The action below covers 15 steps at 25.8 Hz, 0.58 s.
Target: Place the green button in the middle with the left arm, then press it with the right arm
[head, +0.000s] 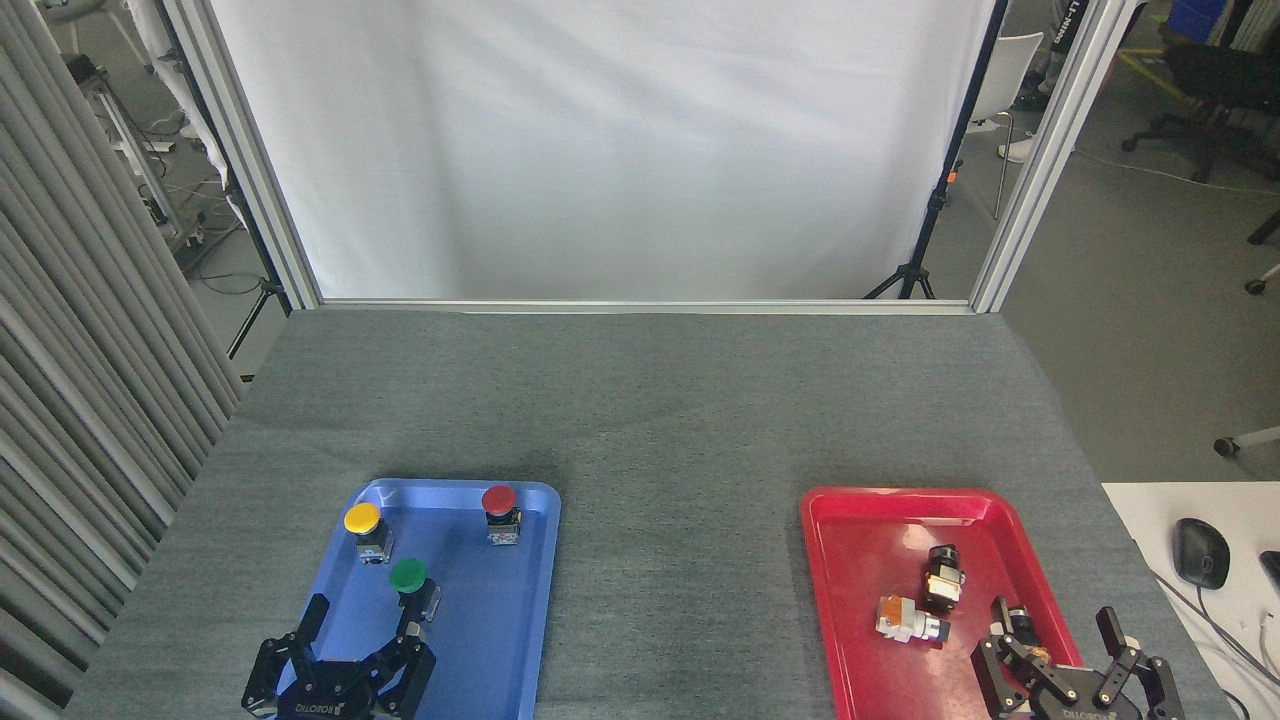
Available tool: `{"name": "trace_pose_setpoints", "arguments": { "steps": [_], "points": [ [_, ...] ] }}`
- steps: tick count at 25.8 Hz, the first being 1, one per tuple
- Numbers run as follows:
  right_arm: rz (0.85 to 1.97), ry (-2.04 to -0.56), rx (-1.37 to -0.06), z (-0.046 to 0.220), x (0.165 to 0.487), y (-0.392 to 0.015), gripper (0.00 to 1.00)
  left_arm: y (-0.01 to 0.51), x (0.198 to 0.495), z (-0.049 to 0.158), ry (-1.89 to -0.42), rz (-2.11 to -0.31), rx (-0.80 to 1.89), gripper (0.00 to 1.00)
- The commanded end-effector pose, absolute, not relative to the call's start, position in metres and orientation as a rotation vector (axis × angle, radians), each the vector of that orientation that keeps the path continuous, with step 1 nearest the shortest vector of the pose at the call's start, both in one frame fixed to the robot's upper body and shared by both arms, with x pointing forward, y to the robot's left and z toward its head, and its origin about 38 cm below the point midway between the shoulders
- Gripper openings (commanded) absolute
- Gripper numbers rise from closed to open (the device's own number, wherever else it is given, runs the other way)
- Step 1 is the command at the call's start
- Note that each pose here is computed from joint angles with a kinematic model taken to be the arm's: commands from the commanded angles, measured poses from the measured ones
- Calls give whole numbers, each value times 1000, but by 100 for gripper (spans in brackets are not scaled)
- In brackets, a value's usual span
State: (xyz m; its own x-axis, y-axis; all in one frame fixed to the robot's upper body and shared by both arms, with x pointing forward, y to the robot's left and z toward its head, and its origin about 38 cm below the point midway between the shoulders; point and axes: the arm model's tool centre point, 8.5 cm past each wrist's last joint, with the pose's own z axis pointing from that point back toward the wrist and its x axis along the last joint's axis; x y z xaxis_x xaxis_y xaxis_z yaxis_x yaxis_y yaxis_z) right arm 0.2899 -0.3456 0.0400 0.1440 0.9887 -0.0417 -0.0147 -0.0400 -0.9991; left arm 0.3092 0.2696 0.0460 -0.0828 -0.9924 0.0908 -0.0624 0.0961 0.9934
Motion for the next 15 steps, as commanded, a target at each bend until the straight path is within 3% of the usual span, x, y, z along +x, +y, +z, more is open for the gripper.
{"name": "trace_pose_setpoints", "arguments": {
  "steps": [1,15],
  "points": [
    [1135,-1076,-1293,40,290,-345,100,270,309,46,-1358,-1166,1149,99],
    [1141,-1070,-1292,39,287,-346,100,271,309,47,-1357,-1166,1148,99]
  ]
}}
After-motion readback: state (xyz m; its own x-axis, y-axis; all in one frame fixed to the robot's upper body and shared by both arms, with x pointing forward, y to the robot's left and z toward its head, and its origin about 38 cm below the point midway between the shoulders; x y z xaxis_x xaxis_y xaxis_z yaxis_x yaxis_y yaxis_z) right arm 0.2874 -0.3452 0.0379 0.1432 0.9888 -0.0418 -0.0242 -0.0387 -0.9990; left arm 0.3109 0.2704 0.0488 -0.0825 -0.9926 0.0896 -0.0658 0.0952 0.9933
